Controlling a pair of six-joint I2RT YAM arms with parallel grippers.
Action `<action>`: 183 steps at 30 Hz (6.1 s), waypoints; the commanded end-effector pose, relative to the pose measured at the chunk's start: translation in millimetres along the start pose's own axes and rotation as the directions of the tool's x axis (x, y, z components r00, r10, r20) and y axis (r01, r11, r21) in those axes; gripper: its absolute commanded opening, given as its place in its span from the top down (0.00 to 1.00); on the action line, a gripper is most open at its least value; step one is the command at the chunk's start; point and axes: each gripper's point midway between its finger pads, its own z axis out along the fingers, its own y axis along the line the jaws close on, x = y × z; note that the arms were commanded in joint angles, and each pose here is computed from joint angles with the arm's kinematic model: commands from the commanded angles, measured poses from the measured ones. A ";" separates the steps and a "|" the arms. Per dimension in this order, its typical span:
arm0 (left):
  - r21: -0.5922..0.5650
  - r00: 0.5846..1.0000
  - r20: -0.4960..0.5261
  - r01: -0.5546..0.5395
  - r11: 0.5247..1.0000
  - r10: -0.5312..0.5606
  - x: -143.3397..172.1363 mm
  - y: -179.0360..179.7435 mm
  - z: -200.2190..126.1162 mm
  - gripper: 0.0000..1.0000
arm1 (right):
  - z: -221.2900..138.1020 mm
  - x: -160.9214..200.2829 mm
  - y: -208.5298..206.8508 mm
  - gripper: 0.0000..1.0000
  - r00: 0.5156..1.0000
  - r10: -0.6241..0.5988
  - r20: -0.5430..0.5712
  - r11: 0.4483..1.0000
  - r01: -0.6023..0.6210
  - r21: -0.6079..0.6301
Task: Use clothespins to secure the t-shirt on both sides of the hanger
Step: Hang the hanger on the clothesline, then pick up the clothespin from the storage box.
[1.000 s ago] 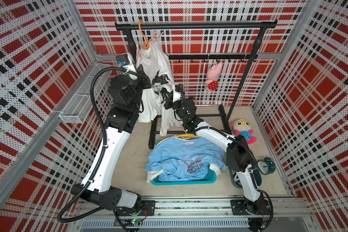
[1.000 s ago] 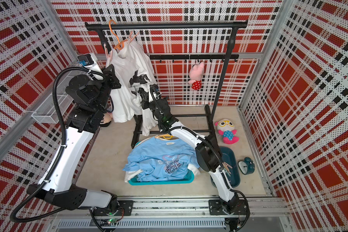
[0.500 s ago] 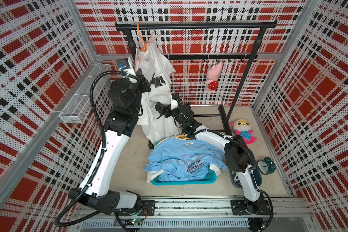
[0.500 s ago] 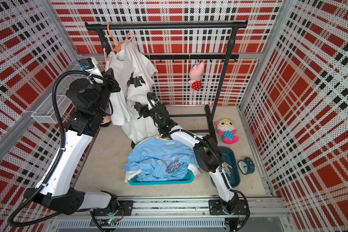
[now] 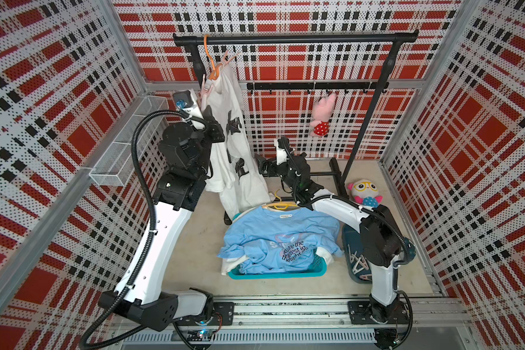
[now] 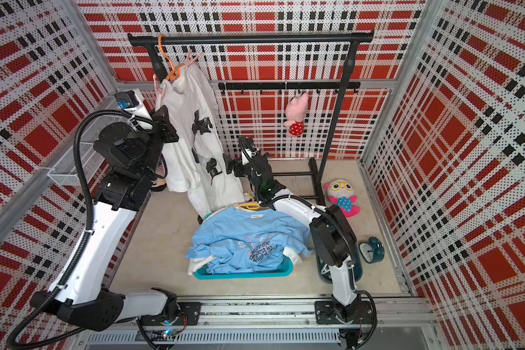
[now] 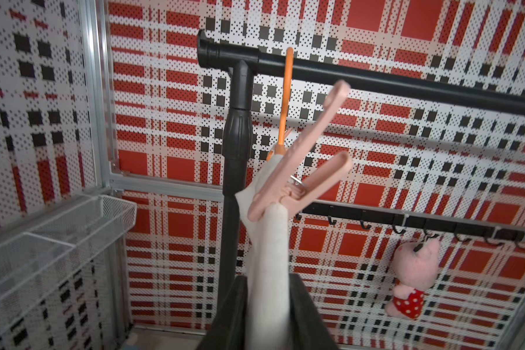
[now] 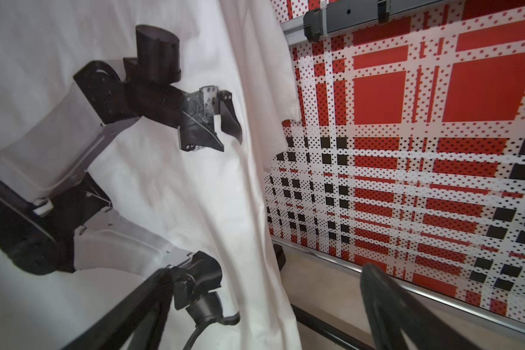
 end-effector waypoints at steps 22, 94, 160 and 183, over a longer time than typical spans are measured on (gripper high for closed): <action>0.387 0.978 0.067 0.157 0.909 -0.198 -52.4 -36.7 -109.6 0.16 | -172.5 -34.4 -78.4 0.00 0.979 0.160 -0.129 0.900 -0.091 0.427; 0.482 0.796 -0.605 0.340 0.807 0.026 298.2 -102.3 -119.3 0.35 | -475.6 255.1 -168.8 0.80 0.460 0.887 0.035 0.029 -0.130 0.991; 0.864 0.871 -0.413 0.282 0.417 0.266 270.7 -299.6 -172.5 0.21 | -268.6 -58.0 -34.7 1.00 0.972 0.235 0.002 0.971 -0.235 0.045; 0.838 0.867 -0.439 0.298 0.458 0.237 262.2 -302.3 -160.6 0.63 | -261.9 -59.5 -0.1 1.00 0.972 0.227 -0.058 0.971 -0.231 -0.064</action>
